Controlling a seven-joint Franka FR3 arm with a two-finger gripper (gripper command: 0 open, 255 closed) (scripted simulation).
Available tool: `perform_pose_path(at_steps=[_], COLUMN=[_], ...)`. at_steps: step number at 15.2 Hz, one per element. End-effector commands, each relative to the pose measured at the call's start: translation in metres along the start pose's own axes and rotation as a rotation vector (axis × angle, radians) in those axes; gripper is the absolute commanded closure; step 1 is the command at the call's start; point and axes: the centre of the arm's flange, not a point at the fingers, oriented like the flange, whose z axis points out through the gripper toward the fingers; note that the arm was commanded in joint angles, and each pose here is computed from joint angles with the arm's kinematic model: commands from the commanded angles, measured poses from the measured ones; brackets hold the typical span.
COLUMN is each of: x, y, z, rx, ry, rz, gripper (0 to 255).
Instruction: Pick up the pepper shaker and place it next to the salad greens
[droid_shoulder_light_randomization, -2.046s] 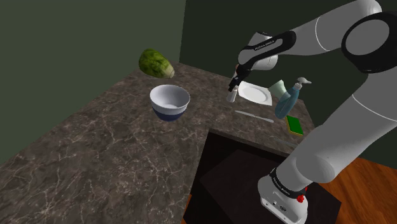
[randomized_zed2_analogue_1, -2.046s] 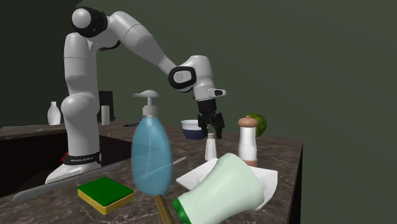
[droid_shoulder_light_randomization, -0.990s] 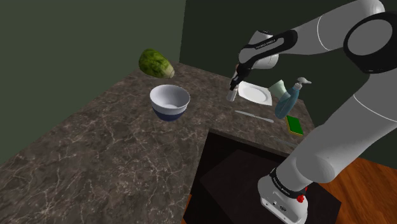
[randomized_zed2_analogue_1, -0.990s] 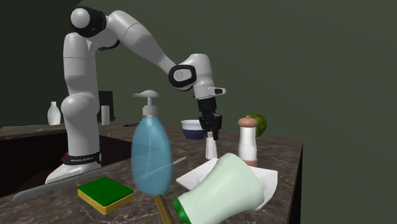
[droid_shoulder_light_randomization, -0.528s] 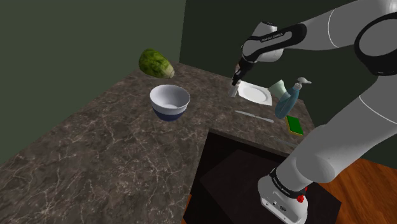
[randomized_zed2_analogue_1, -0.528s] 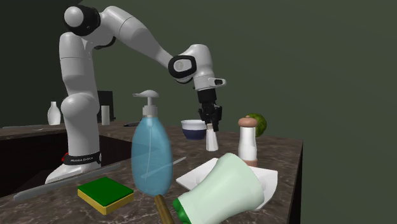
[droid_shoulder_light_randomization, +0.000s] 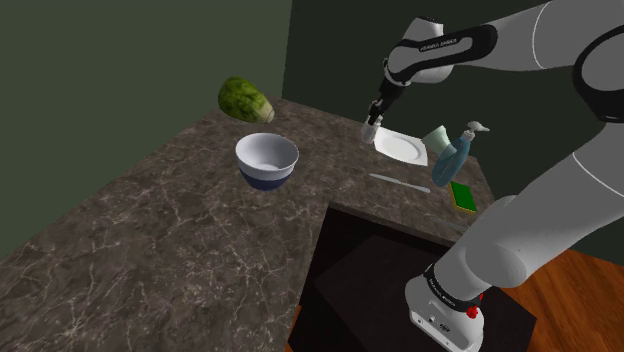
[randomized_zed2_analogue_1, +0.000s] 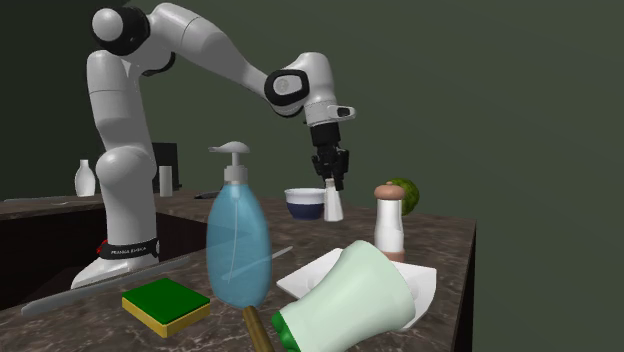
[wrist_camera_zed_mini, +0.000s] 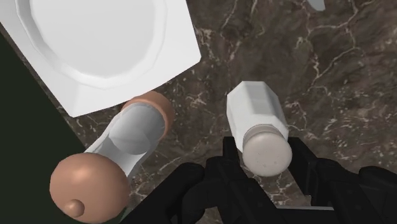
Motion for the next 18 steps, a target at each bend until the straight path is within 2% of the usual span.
perform_pose_path(at_steps=[1, 18], x=[0.002, 0.015], y=[0.001, 0.009], z=[-0.011, -0.099], rx=[0.0, 0.0], ry=[0.0, 0.0], rz=[0.0, 0.0], gripper=[255, 255])
